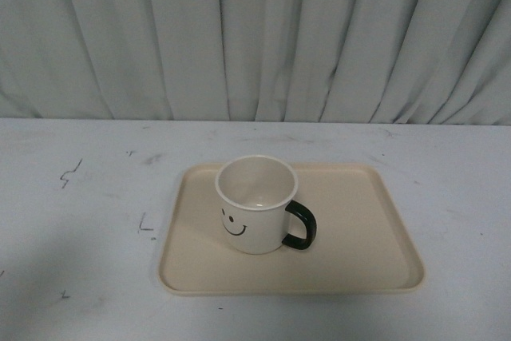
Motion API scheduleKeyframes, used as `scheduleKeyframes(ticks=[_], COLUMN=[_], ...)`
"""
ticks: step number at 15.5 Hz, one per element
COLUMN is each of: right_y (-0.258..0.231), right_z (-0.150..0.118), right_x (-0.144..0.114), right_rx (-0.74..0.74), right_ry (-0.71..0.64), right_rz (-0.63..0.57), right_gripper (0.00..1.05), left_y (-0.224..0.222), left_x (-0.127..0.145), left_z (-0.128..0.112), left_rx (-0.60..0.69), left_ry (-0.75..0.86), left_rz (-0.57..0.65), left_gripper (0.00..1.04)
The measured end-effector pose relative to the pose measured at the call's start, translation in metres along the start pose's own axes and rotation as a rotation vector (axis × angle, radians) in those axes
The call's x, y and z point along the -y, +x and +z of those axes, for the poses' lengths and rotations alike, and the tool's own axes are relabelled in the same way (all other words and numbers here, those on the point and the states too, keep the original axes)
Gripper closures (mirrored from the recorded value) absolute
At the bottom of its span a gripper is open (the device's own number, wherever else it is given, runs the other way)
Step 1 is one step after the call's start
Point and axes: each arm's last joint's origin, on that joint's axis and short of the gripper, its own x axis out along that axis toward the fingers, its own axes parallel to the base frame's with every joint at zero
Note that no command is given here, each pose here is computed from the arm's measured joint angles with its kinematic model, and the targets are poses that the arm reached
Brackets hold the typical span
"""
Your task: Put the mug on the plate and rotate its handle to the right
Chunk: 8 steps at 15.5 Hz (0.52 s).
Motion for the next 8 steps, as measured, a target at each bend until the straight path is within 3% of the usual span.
scheduleKeyframes(ticks=[8], right_y=[0.0], right_z=[0.0], right_x=[0.0], right_rx=[0.0], right_ry=[0.0], right_rz=[0.0], right_gripper=[0.06], left_y=[-0.014], left_x=[0.0], left_z=[-0.007], left_rx=[0.017], left_ry=[0.0], left_rz=[-0.005], left_gripper=[1.03])
